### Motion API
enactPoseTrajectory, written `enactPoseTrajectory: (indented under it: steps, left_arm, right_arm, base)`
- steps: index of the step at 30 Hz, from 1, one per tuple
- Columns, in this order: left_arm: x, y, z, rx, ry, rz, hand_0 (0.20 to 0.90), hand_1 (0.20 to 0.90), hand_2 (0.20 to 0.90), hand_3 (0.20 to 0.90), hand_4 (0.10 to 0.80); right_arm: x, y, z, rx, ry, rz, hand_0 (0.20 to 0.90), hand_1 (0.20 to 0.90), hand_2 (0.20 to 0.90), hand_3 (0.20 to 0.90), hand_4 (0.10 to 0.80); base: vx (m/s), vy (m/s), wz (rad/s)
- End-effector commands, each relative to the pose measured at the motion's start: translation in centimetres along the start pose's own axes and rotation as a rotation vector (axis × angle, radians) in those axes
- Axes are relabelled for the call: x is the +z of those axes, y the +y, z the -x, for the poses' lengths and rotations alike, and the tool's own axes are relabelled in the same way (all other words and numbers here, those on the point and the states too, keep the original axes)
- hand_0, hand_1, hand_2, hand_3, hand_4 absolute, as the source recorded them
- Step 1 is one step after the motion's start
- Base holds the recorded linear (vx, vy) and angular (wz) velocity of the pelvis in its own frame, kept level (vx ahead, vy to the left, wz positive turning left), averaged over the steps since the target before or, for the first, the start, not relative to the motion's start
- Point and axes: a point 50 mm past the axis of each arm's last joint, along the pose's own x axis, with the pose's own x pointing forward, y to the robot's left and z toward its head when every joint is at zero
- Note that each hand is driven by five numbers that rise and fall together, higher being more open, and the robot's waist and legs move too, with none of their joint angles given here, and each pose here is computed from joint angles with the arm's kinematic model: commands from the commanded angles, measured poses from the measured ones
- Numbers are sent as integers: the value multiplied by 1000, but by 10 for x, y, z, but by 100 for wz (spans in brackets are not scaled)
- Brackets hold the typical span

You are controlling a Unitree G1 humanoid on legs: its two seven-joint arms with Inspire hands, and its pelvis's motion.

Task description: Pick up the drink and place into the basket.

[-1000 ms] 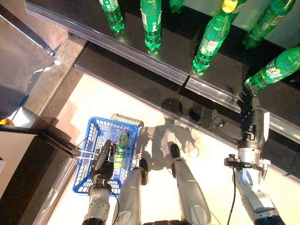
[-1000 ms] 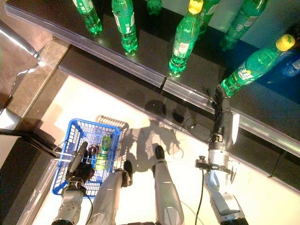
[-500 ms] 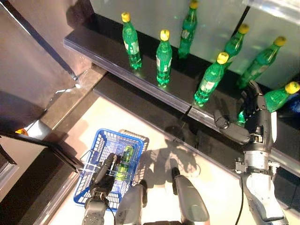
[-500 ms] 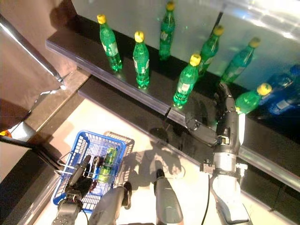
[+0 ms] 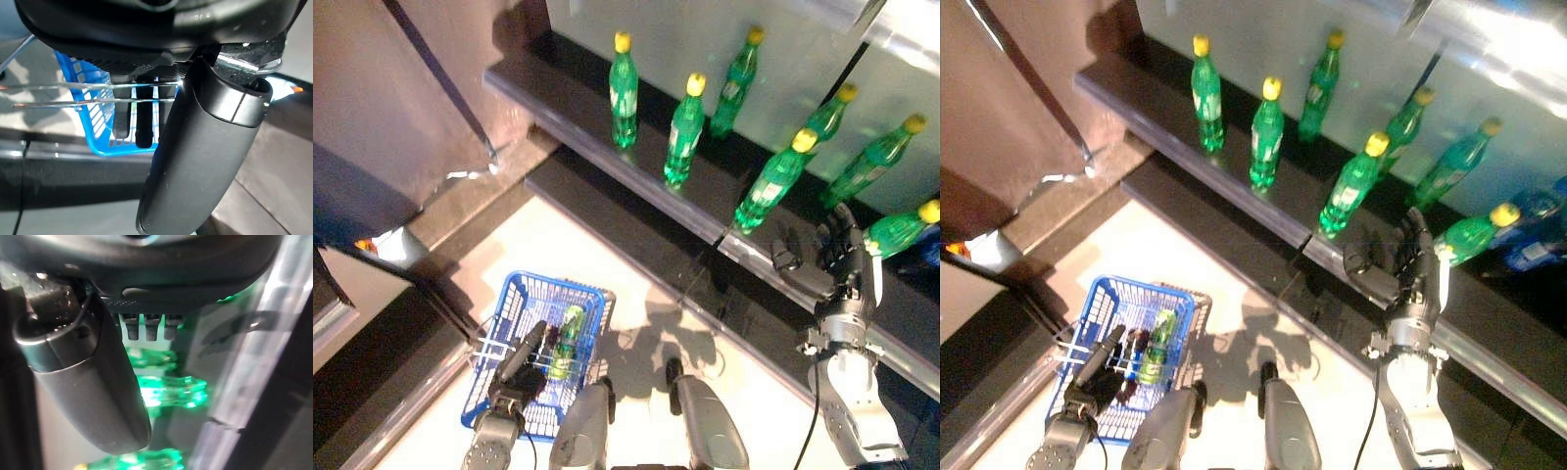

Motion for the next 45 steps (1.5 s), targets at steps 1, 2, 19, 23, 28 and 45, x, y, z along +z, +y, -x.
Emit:
enactPoseTrajectory:
  steps: [1, 2, 19, 23, 28, 45]
  left_arm:
    - [83, -51, 6, -270, -311, -93, 300, 300, 300, 200, 100]
    - [83, -51, 7, -268, -316, -94, 300, 300, 300, 200, 100]
    - [77, 1, 35, -149, -320, -80, 300, 300, 300, 200, 100]
    - [70, 3, 34, -141, -327, -61, 300, 300, 300, 200, 100]
    - [67, 9, 34, -128, -345, -40, 300, 300, 300, 200, 100]
    - [51, -24, 16, -267, -356, -79, 300, 300, 300, 200, 100]
  right_arm:
    - [25, 14, -10, 8, -157, -44, 900, 900, 900, 900, 800]
    - [22, 14, -8, 10, -145, -45, 900, 900, 900, 900, 800]
    - [-17, -35, 32, 58, 85, 30, 900, 900, 900, 900, 800]
    - [-24, -31, 35, 88, 123, 35, 900, 900, 900, 900, 800]
    - [-36, -29, 40, 123, 168, 43, 900, 900, 900, 900, 800]
    - [-32, -13, 20, 276, 107, 83, 900, 900, 900, 900, 800]
  base:
    - [-48, -7, 5]
    - [0, 0, 0]
    - [85, 55, 0]
    - [-35, 88, -1]
    - [-74, 84, 0]
    - [-70, 78, -2]
